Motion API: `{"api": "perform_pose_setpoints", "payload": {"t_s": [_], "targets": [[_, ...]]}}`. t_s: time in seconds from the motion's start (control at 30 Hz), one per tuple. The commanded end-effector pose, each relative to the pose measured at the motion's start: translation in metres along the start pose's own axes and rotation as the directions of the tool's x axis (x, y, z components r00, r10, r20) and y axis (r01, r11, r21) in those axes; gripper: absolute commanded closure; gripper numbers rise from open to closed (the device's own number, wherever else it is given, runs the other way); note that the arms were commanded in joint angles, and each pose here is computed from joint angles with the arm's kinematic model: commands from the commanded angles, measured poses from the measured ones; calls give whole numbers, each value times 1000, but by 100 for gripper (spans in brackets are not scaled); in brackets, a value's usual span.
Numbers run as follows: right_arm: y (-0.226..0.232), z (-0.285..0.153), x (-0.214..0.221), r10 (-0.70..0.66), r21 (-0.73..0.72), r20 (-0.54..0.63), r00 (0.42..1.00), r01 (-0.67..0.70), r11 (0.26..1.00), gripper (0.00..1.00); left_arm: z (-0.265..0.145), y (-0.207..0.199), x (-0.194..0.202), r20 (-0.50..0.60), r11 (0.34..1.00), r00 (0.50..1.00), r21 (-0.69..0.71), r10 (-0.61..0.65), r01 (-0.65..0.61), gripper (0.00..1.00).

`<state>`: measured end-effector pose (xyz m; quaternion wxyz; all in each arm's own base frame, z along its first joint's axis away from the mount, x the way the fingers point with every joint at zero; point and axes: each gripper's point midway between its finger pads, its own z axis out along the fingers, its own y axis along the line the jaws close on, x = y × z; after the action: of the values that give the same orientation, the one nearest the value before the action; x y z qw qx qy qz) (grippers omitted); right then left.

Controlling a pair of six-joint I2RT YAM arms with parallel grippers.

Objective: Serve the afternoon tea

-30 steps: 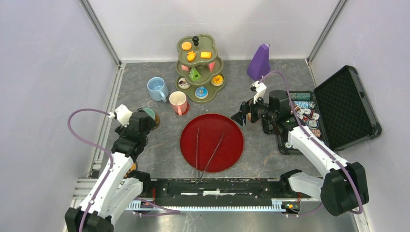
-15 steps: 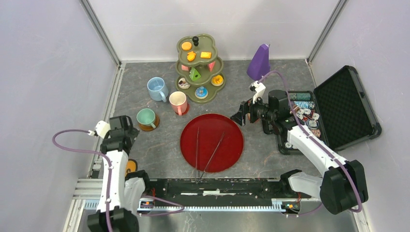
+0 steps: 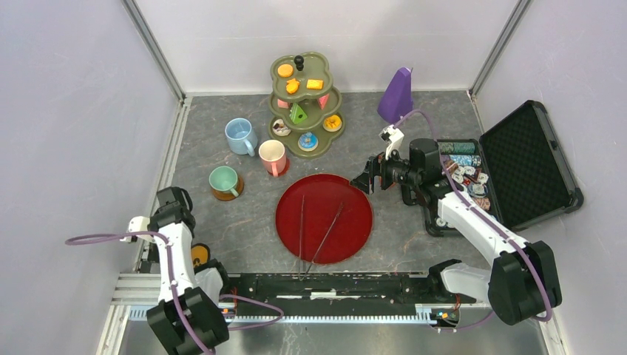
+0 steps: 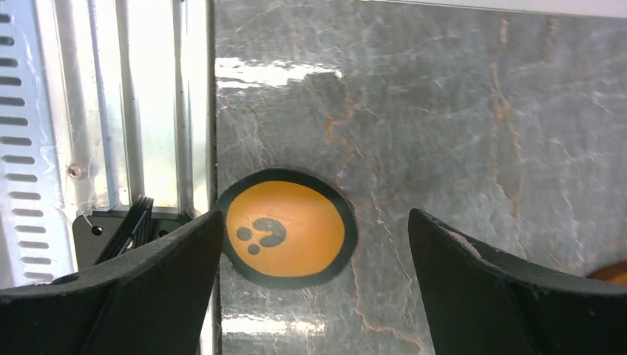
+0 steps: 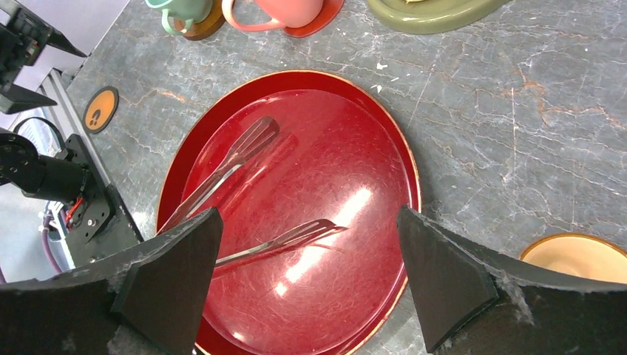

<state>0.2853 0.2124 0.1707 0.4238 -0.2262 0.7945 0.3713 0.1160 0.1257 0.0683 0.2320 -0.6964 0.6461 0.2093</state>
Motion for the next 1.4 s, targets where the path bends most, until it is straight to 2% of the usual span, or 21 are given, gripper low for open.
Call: {"api": "perform_pose_setpoints", "payload": {"t_s": [0.0, 0.13, 0.4, 0.63, 0.7, 0.9, 1.07, 1.13, 1.2, 1.23, 1.3, 1.37], "targets": [[6, 1, -6, -4, -37, 26, 1000, 5, 999, 5, 15, 8, -7, 92, 985, 982, -46, -162, 167, 0], [6, 1, -5, -2, -35, 27, 1000, 3, 999, 5, 26, 7, 7, 58, 975, 974, -26, -218, 219, 0], [4, 2, -4, 0, -32, 22, 1000, 1, 1000, 5, 30, 15, 10, 68, 959, 960, -69, -271, 276, 0], [2, 1, -3, -1, -19, 19, 1000, 1, 1000, 5, 34, 3, 18, 20, 949, 950, -38, -313, 314, 0], [2, 2, -3, -1, -19, 17, 1000, 1, 1000, 5, 35, -6, 24, -18, 944, 943, -13, -331, 331, 0], [2, 1, -6, -8, -13, 20, 1000, 8, 1000, 5, 46, -30, 71, -234, 918, 900, 62, -369, 392, 1], [0, 0, -5, -9, -3, 18, 1000, 9, 1000, 5, 45, -56, 87, -339, 885, 871, 178, -356, 431, 11], [1, 2, -4, -3, -11, 14, 1000, 3, 1000, 5, 42, -66, 93, -381, 867, 852, 201, -359, 455, 12], [1, 3, -4, 5, -20, 12, 1000, -5, 1000, 5, 37, -74, 89, -369, 874, 874, 245, -316, 420, 12], [1, 4, -4, 7, -22, 11, 1000, -7, 1000, 5, 32, -78, 81, -333, 887, 902, 273, -275, 372, 12], [2, 4, -5, 6, -25, 12, 1000, -6, 1000, 5, 24, -76, 57, -222, 924, 954, 282, -201, 260, 10], [2, 3, -6, 5, -22, 15, 1000, -4, 1000, 5, 17, -65, 29, -105, 958, 982, 227, -155, 175, 4]]}}
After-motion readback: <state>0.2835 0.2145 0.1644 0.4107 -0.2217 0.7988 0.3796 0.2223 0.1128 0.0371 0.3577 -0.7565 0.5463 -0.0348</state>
